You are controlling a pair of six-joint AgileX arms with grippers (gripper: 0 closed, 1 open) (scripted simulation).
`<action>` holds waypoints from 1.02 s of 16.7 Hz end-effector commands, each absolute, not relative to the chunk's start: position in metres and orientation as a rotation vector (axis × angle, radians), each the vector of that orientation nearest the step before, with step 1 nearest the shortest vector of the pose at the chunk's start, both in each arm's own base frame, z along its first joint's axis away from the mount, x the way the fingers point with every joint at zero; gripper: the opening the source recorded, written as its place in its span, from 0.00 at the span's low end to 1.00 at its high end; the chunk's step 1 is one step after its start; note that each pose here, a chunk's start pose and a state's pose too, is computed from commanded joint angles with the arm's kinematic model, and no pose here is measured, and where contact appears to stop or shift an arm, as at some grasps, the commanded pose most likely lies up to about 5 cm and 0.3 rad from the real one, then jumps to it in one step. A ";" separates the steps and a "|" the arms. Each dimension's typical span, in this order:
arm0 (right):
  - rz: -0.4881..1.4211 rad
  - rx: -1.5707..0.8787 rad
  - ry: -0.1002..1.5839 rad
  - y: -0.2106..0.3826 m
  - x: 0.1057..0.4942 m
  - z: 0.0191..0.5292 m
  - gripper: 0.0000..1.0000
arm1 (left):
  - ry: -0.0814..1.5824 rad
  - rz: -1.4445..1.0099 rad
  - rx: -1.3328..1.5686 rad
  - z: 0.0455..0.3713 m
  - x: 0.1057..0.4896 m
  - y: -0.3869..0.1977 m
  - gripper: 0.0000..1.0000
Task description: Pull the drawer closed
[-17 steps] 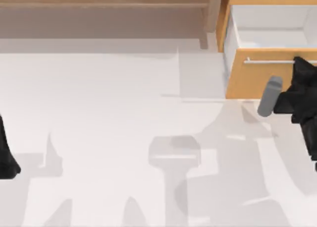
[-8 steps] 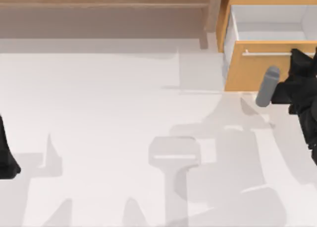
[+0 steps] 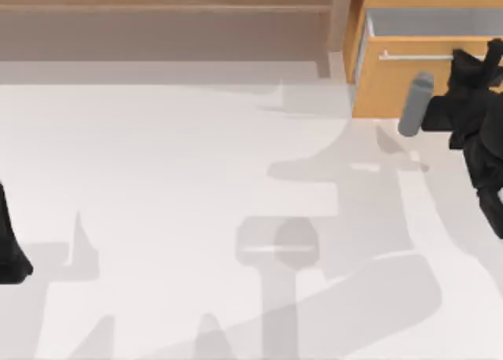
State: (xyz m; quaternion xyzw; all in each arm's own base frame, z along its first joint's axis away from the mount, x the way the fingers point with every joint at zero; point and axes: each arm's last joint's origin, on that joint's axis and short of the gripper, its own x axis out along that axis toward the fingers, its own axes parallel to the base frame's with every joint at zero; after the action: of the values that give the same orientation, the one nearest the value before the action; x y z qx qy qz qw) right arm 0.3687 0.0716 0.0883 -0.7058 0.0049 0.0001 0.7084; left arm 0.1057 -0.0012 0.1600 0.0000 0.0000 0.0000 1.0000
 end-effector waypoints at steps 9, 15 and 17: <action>0.000 -1.566 0.005 0.073 0.384 0.089 0.00 | 0.000 0.000 0.000 0.160 0.106 -0.001 1.00; 0.004 -1.567 0.012 0.072 0.425 0.088 0.00 | 0.000 0.000 0.000 0.160 0.106 -0.001 1.00; 0.003 -1.566 0.012 0.072 0.435 0.088 0.00 | 0.000 0.000 0.000 0.160 0.106 -0.001 1.00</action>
State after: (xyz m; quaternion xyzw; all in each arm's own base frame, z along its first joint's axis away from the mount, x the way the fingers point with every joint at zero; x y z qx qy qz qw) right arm 0.4353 0.0717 0.0881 -0.7054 0.0055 0.0015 0.7088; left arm 0.1057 -0.0012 0.1600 0.0000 0.0000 0.0000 1.0000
